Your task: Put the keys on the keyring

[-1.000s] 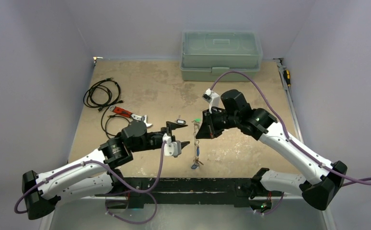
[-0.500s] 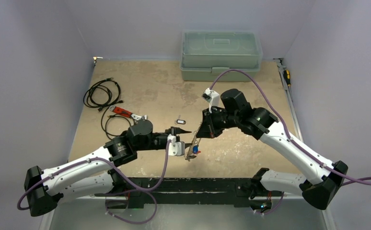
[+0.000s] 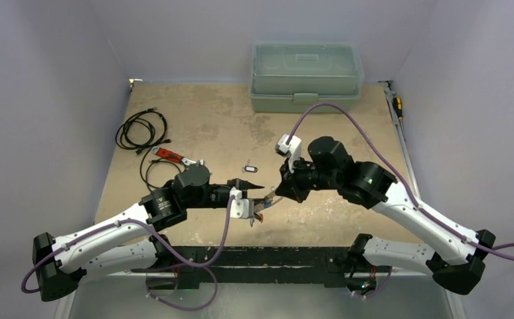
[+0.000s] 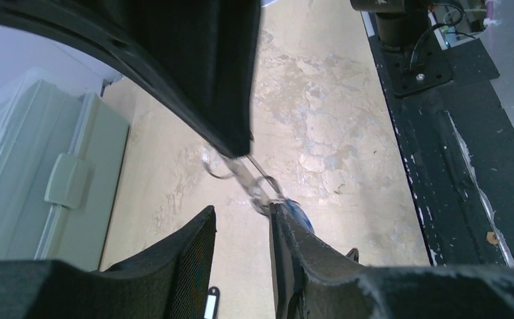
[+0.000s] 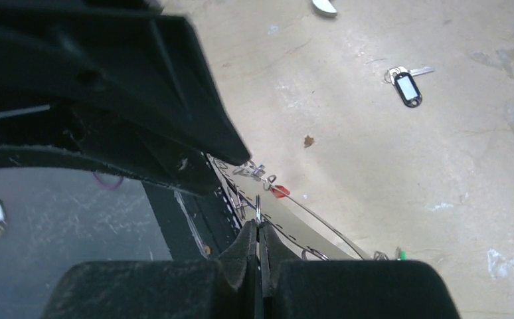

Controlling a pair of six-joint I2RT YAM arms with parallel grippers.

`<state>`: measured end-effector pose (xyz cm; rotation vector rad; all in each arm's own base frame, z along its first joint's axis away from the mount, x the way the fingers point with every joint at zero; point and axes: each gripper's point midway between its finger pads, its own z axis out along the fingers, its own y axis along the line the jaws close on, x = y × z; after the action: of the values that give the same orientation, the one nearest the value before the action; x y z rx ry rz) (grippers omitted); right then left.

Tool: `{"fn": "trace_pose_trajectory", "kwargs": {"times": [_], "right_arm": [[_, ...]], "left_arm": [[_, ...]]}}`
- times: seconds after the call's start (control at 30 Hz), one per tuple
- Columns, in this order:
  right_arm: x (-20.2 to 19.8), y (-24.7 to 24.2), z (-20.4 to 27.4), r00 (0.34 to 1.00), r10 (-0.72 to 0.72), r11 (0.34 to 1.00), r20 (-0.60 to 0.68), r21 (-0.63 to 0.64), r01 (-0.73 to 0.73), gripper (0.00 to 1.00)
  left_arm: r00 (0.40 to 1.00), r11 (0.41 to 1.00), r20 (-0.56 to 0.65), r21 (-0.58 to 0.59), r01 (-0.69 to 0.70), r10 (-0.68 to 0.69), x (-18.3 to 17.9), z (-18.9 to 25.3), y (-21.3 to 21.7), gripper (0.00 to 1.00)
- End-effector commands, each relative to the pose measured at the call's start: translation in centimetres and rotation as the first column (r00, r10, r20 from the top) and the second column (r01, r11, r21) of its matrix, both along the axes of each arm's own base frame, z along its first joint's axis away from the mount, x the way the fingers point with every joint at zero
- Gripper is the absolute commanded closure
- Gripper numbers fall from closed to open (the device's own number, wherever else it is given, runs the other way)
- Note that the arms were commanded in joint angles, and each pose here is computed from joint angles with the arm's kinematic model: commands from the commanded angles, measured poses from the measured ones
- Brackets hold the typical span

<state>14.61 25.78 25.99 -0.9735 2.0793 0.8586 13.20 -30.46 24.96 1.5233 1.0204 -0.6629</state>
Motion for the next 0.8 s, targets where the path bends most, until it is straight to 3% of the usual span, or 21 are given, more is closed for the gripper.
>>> {"fn": "trace_pose_trajectory", "kwargs": {"times": [0.0, 0.1, 0.5, 0.77], "right_arm": [[-0.1, 0.8, 0.4, 0.985, 0.076, 0.996, 0.152, -0.066, -0.066, 1.0], [0.1, 1.2, -0.4, 0.977, 0.105, 0.99, 0.187, -0.114, -0.085, 1.0], [-1.0, 3.9, 2.0, 0.917, 0.196, 0.981, 0.347, -0.053, -0.189, 1.0], [-1.7, 4.4, 1.7, 0.899, 0.229, 0.973, 0.372, -0.065, -0.221, 1.0]], "left_arm": [[0.999, 0.998, 0.043, -0.06, 0.027, -0.024, -0.3, 3.7, -0.4, 0.65], [0.999, 0.999, 0.044, -0.04, 0.014, -0.013, 0.0, 3.6, -0.3, 0.64], [0.998, 0.998, -0.003, -0.007, 0.059, -0.059, -0.9, 2.2, -0.5, 0.67], [1.0, 1.0, 0.005, -0.009, 0.029, -0.029, -0.3, 2.0, -0.5, 0.78]]}}
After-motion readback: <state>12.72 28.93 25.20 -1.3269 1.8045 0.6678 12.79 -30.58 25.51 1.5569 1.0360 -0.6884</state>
